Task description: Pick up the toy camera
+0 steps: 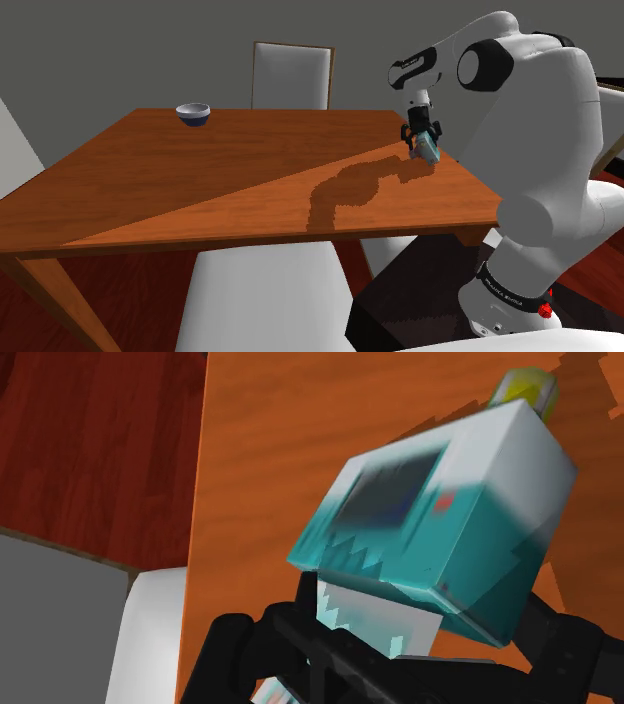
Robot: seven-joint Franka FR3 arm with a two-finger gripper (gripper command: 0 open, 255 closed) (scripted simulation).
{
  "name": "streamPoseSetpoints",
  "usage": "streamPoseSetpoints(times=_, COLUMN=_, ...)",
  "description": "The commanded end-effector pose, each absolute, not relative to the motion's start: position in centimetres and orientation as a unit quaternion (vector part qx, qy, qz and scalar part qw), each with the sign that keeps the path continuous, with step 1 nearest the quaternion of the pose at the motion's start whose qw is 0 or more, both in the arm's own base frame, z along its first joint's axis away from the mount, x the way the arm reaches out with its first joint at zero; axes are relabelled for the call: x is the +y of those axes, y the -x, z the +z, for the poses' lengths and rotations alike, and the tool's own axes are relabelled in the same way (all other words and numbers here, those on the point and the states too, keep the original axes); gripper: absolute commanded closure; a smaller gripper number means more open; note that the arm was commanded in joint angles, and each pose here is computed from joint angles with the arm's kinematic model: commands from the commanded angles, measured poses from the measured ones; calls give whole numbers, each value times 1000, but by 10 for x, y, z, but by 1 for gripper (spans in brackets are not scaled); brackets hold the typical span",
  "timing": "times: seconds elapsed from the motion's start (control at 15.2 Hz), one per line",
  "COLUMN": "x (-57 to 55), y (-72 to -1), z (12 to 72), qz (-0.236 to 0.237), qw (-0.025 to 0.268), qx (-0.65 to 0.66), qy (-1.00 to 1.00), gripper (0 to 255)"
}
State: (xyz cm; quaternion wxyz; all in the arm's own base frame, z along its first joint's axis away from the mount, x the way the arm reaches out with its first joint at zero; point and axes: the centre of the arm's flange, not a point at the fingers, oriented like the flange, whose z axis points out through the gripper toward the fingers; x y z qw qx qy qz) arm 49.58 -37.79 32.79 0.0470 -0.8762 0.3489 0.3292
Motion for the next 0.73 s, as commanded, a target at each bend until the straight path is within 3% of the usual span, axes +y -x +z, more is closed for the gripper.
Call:
streamPoseSetpoints(times=0.0, x=-355, y=-506, z=306, qz=324, qw=125, qx=351, qy=870, gripper=255)
streamPoseSetpoints(times=0.66, x=-353, y=-505, z=352, qz=323, qw=126, qx=352, qy=869, gripper=255)
